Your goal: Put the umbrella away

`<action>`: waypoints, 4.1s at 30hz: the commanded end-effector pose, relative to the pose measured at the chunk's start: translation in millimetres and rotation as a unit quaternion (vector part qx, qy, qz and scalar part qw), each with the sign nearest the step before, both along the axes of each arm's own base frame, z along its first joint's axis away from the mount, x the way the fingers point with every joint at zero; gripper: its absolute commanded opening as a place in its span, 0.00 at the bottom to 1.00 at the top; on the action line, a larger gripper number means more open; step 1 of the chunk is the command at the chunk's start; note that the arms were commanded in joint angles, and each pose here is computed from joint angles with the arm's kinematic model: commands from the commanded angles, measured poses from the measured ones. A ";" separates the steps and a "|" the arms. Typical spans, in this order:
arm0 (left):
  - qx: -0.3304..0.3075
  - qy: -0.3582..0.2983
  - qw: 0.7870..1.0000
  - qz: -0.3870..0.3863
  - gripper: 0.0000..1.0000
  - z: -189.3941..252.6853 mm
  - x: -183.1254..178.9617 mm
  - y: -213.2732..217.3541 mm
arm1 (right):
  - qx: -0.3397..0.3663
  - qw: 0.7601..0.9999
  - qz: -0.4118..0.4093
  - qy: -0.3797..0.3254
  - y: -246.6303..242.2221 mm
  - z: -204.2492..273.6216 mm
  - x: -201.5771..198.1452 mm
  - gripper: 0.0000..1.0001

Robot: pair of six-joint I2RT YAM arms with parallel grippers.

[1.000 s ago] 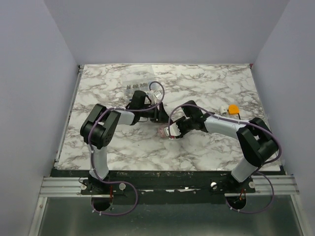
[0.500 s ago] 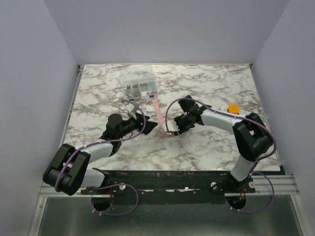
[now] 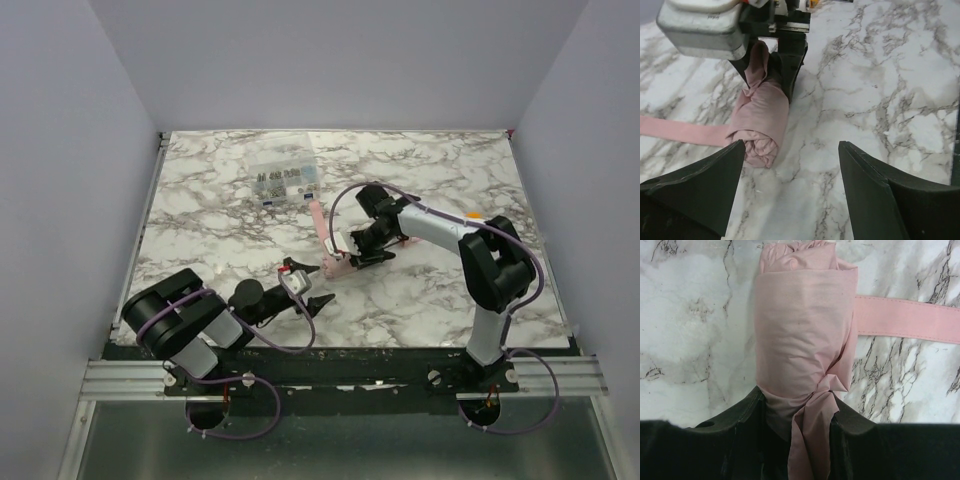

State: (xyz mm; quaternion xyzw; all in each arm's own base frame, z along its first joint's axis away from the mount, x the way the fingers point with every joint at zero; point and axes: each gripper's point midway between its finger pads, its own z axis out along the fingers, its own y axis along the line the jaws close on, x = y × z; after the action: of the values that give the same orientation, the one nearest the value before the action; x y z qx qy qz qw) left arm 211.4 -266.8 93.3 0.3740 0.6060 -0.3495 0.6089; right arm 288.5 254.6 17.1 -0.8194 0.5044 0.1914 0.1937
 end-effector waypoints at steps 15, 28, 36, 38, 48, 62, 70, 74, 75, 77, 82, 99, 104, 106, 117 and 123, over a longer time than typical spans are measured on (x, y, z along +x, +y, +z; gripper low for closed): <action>0.297 -0.185 0.936 0.043 0.79 -53.4 45.4 -44.4 | -0.254 0.888 -0.029 0.382 -100.0 -48.2 -178.1 0.00; 0.390 0.022 0.921 -0.015 0.30 -144.2 14.2 -30.6 | -0.170 0.915 -0.037 0.363 -78.0 -32.2 -163.0 0.25; 0.370 0.131 0.914 -0.102 0.01 -170.3 -20.8 -32.2 | -0.032 0.937 -0.107 0.331 -61.7 -5.8 -107.8 0.68; 0.356 0.151 0.914 -0.118 0.00 -166.4 -22.3 -33.6 | 0.026 0.941 -0.121 0.314 -60.5 11.3 -86.4 0.79; 0.296 0.309 0.894 -0.132 0.00 -155.8 -3.9 -32.8 | 0.164 0.971 -0.072 0.157 -54.0 46.8 -63.7 1.00; 0.294 0.427 0.847 -0.116 0.00 -170.5 4.1 -27.4 | 0.152 0.979 -0.135 0.031 -63.2 41.6 -27.6 1.00; 0.265 0.499 0.817 -0.110 0.00 -173.6 5.0 -26.9 | 0.104 0.985 -0.137 -0.014 -77.4 15.1 -47.2 0.99; 0.237 0.545 0.797 -0.104 0.00 -170.5 7.4 -31.0 | 0.065 0.985 -0.147 -0.067 -91.3 -8.9 -43.0 0.99; 0.232 0.557 0.791 -0.105 0.00 -169.7 7.2 -32.4 | 0.059 0.985 -0.141 -0.078 -92.0 -14.1 -45.2 0.98; 0.221 0.581 0.776 -0.104 0.00 -168.3 6.3 -35.8 | 0.051 0.984 -0.133 -0.104 -88.2 -21.3 -45.5 0.96; 0.183 0.645 0.736 -0.093 0.00 -161.6 8.9 -44.8 | -0.004 0.981 -0.109 -0.159 -83.4 -42.9 -44.5 0.66; -0.008 0.580 0.807 -0.114 0.61 -68.7 34.2 -63.4 | -0.117 0.984 -0.081 0.105 -88.4 -53.6 -113.7 0.13; -0.036 0.504 0.856 -0.107 0.99 -48.6 24.9 -48.3 | -0.122 0.974 -0.077 0.177 -91.6 -52.6 -135.1 0.12; -0.041 0.467 0.878 -0.094 0.98 -40.1 26.4 -42.6 | -0.122 0.971 -0.079 0.191 -90.8 -52.0 -137.9 0.12; -0.044 0.280 0.959 0.009 0.99 -12.9 35.8 -1.3 | -0.149 0.953 -0.066 0.256 -96.0 -47.3 -153.3 0.12; -0.121 0.214 0.969 0.019 0.98 5.5 25.4 17.9 | -0.181 0.928 -0.066 0.319 -99.1 -45.4 -162.8 0.12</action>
State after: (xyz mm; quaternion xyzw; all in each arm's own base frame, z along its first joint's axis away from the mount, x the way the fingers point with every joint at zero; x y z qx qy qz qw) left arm 226.7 -260.2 74.7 0.2136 0.7398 -0.4761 0.4247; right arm 260.3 249.7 20.3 -0.7859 0.5206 0.2412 0.2306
